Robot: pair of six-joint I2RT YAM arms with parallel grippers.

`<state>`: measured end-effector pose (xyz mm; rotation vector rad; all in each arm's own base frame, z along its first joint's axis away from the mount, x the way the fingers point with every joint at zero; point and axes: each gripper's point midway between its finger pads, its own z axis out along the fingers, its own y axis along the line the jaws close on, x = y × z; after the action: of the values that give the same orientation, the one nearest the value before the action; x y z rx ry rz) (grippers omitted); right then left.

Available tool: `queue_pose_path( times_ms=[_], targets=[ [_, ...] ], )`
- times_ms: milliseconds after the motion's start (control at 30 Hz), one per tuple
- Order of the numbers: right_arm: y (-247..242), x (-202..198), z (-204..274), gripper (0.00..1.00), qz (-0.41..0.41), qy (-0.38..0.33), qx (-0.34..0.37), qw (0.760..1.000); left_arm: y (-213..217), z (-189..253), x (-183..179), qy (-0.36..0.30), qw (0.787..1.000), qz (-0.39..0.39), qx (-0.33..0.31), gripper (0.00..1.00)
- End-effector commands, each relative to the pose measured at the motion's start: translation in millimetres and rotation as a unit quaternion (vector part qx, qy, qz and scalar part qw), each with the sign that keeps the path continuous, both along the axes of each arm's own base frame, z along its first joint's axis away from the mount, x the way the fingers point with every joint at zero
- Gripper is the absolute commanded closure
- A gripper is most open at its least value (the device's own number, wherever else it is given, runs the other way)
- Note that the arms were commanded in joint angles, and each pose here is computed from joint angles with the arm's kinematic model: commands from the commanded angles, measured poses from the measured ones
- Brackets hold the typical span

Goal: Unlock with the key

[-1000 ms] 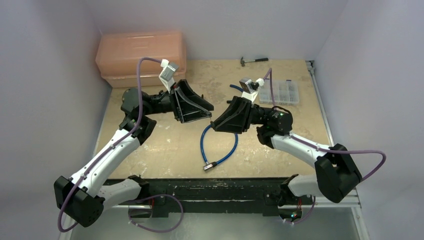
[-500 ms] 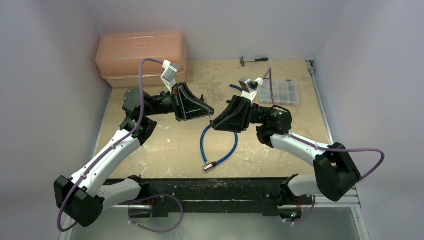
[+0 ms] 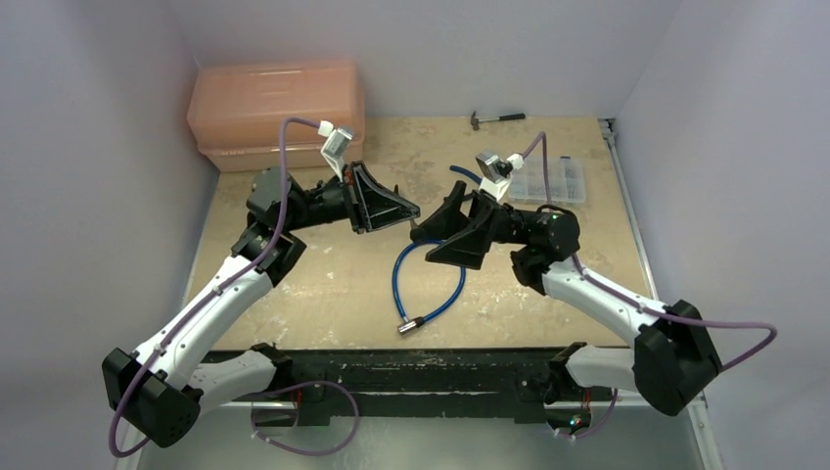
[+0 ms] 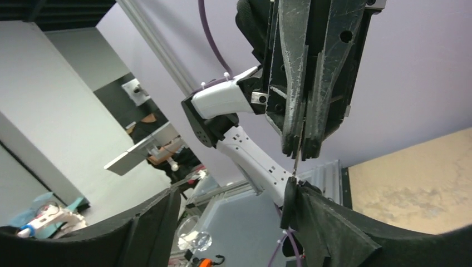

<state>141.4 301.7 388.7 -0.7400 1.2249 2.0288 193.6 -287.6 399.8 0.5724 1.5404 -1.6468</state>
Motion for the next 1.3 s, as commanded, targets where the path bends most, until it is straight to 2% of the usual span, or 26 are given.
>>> queue_pose_path(
  times_ms=[0,100,200,467,600,1133,1267],
  targets=[
    [-1.9,4.3,4.6,0.16,-0.054,-0.043,-0.012,0.998,3.0,6.8,12.2,-0.02,0.999,0.042,0.005,1.0],
    [-0.1,23.3,-5.8,0.13,-0.117,-0.039,-0.054,0.991,3.5,7.9,16.7,-0.018,0.998,0.054,0.002,1.0],
    [-3.2,44.8,-17.5,0.13,-0.193,-0.054,-0.108,0.974,4.1,10.1,20.0,-0.018,0.998,0.064,-0.007,1.0],
    [-19.4,69.5,-14.7,0.19,-0.294,-0.036,-0.114,0.948,5.4,4.7,36.5,0.001,0.994,0.102,-0.034,1.0],
    [-18.4,74.0,-14.6,0.23,-0.302,-0.029,-0.11,0.947,3.1,3.3,38.2,0.007,0.994,0.096,-0.051,1.0],
    [-4.1,78.3,-5.4,0.51,-0.282,-0.022,-0.089,0.955,2.3,-1.8,40.8,0.01,0.993,0.097,-0.065,1.0],
    [-3.4,76.4,-1.6,0.56,-0.277,-0.025,-0.082,0.957,2.2,-3.0,41.5,0.011,0.993,0.098,-0.064,1.0]
  ],
)
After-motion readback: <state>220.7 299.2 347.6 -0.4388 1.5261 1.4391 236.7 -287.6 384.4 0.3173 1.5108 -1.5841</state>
